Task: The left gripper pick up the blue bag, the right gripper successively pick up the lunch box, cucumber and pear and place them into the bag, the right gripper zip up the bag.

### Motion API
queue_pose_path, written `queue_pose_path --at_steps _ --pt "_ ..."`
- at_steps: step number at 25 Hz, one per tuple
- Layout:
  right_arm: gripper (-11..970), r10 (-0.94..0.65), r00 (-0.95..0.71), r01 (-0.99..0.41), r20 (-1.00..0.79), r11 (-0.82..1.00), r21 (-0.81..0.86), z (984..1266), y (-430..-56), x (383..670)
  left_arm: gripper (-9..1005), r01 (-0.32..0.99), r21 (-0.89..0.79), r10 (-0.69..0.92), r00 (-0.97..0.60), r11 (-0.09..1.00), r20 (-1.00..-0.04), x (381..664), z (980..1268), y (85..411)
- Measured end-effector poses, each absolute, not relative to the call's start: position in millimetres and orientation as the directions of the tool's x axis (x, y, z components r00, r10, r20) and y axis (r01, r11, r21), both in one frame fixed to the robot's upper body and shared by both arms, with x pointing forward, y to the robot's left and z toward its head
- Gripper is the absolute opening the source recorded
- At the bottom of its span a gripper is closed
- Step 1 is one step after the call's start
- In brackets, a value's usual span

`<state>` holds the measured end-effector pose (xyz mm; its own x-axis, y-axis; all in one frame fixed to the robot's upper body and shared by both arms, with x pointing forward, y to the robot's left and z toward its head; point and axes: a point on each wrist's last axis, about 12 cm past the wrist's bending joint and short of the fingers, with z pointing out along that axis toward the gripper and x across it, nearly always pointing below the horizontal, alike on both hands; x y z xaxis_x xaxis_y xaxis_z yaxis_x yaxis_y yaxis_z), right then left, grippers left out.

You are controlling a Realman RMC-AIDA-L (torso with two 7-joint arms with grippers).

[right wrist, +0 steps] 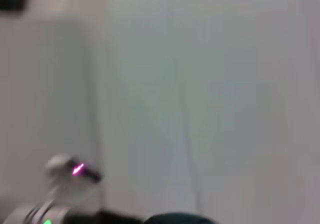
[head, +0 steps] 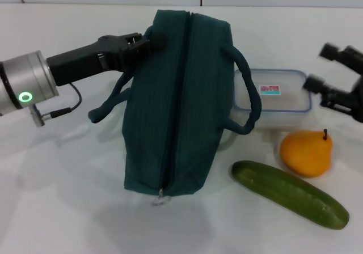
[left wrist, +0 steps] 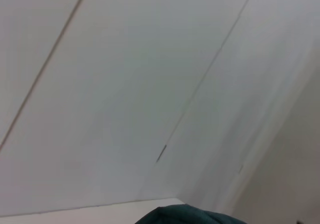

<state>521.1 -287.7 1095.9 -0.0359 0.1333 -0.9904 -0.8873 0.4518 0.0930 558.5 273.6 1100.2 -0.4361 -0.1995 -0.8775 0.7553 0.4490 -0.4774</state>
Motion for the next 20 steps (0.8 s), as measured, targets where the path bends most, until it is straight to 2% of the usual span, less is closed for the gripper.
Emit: queue_pose_path --at_steps 4,9,14,20 --pt "856 0.318 -0.097 -0.793 -0.943 0.548 0.266 1075.8 -293.0 505.6 159 0.772 -0.442 -0.182 -0.405 0.456 -0.896 556.9 1099.0 274.3" --pt "856 0.506 -0.171 -0.653 -0.845 0.584 0.482 1053.1 -292.3 491.4 141 0.796 -0.397 -0.156 -0.368 0.457 -0.917 550.6 1097.5 278.9" --pt "856 0.636 -0.24 -0.532 -0.734 0.546 0.647 1040.3 -292.2 484.6 135 0.816 -0.337 -0.112 -0.324 0.47 -0.939 542.7 1092.6 285.8" --pt "856 0.72 -0.348 -0.392 -0.6 0.469 0.791 1029.7 -294.3 489.6 128 0.824 -0.318 -0.071 -0.324 0.468 -0.943 540.5 1090.3 288.6"
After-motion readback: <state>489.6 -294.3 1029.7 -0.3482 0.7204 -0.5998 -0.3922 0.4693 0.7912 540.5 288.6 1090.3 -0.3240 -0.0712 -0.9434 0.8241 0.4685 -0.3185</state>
